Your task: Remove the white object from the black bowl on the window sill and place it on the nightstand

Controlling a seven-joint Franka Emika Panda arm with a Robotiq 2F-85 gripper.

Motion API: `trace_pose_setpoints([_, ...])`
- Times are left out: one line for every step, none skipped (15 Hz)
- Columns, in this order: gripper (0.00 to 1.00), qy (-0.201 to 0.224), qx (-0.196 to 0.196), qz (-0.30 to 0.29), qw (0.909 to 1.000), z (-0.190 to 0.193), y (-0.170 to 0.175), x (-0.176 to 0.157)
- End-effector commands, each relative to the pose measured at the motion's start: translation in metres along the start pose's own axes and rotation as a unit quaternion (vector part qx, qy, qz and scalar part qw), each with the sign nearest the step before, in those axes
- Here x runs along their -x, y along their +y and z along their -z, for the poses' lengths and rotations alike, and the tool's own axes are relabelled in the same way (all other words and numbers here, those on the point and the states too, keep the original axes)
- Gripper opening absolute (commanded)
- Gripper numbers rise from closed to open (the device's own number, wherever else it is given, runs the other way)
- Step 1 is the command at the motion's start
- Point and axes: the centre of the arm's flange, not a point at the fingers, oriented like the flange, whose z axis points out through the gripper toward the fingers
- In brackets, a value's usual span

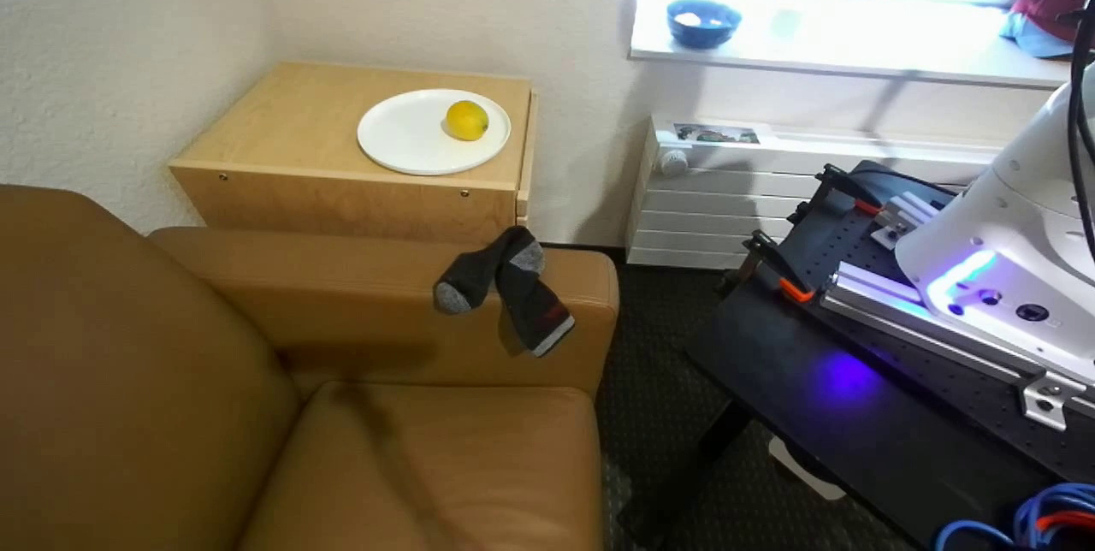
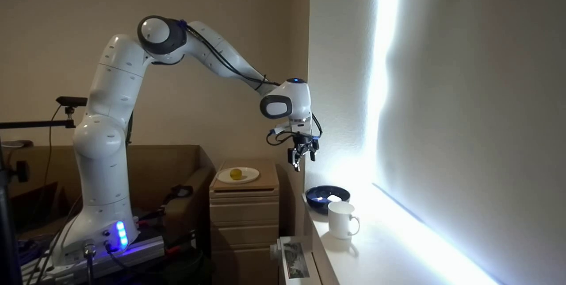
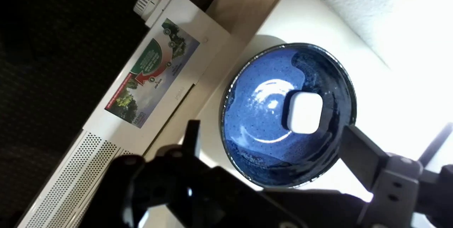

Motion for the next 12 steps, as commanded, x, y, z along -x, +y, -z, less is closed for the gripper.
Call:
trace_pose_setpoints([1.0, 0.049, -0.043, -0.056, 0.9963, -0.042, -0.024, -0.008])
trace_pose_setpoints([1.0, 0.062, -0.059, -0.07, 0.9938, -0.051, -0.029, -0.009])
trace_pose_setpoints([1.0, 0.073, -0.068, -0.078, 0.9919, -0.059, -0.035, -0.008])
trace_pose_setpoints([1.0, 0.086, -0.08, -0.081, 0.9898, -0.066, -0.04, -0.007])
trace_pose_setpoints([1.0, 0.099, -0.087, -0.084, 0.9877, -0.075, -0.046, -0.006])
trace_pose_setpoints([1.0, 0.109, -0.094, -0.088, 0.9856, -0.081, -0.051, -0.006])
trace_pose_setpoints([1.0, 0.113, -0.096, -0.089, 0.9849, -0.088, -0.056, -0.006])
trace_pose_setpoints([1.0, 0.121, -0.1, -0.089, 0.9836, -0.097, -0.061, -0.006])
trace_pose_setpoints([1.0, 0.123, -0.095, -0.091, 0.9837, -0.104, -0.063, -0.008])
trace_pose_setpoints([1.0, 0.118, -0.087, -0.099, 0.9842, -0.111, -0.065, -0.01])
trace_pose_setpoints([1.0, 0.099, -0.073, -0.111, 0.9862, -0.115, -0.066, -0.011])
trace_pose_setpoints([1.0, 0.109, -0.085, -0.097, 0.9857, -0.105, -0.052, -0.002])
